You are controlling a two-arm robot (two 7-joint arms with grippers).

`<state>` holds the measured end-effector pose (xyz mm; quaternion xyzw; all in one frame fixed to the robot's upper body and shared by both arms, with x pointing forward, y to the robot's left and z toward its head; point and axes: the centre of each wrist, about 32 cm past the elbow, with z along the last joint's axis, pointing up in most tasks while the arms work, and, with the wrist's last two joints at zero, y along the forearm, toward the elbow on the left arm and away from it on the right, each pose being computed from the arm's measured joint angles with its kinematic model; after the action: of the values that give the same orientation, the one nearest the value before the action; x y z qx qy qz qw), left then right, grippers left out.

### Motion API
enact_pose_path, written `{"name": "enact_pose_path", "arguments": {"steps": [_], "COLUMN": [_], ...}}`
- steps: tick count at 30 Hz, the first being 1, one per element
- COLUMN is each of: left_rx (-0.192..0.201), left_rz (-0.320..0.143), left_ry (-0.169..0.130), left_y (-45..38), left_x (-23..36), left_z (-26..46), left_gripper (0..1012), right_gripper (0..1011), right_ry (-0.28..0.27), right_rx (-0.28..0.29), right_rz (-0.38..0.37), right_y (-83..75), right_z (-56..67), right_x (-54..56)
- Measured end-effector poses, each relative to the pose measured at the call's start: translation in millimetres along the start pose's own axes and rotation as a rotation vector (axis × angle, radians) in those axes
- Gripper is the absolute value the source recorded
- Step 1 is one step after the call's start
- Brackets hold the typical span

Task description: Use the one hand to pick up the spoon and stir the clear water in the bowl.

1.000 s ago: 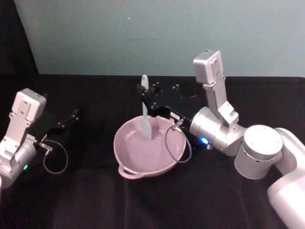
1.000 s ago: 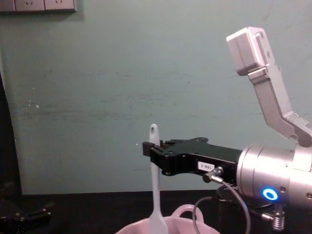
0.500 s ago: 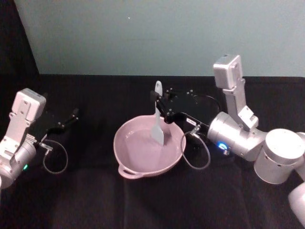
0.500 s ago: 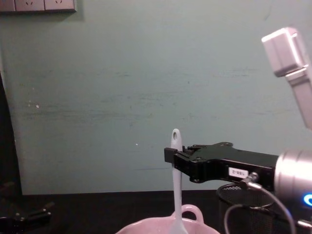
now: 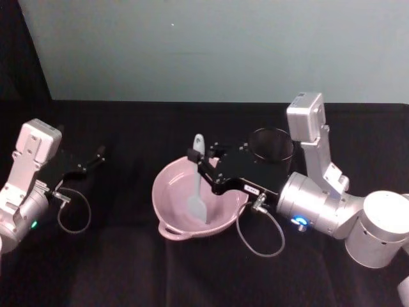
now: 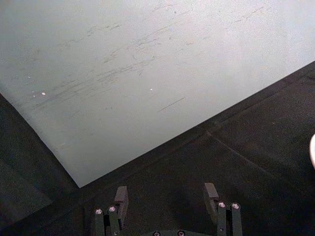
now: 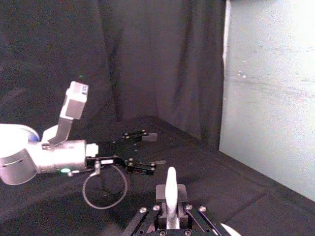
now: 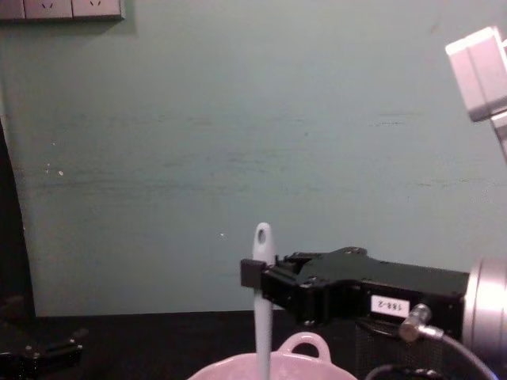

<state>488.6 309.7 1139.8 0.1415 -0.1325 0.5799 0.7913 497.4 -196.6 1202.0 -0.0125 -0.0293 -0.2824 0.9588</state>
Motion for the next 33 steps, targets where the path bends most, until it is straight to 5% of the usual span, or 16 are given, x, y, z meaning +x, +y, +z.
{"name": "enact_pose_path", "arguments": {"steps": [11,22,33], "left_rx": [0.000,0.000,0.000], "left_rz": [0.000,0.000,0.000], "left_ry": [0.000,0.000,0.000], "left_y": [0.0,0.0,0.0], "left_x": [0.0,0.0,0.0], "left_z": [0.0,0.0,0.0], "left_gripper": [1011,1011,1011], "right_gripper": [125,125,125], "right_ry": [-0.003,-0.025,-0.047], "right_rx": [-0.011,0.016,0.028], "right_rz": [0.017,-0.058,-0.124], "right_y": [20.3,40.8,33.6], "right_z": [-0.4,-7.0,-10.1], "right_x": [-5.4,4.9,20.4]}}
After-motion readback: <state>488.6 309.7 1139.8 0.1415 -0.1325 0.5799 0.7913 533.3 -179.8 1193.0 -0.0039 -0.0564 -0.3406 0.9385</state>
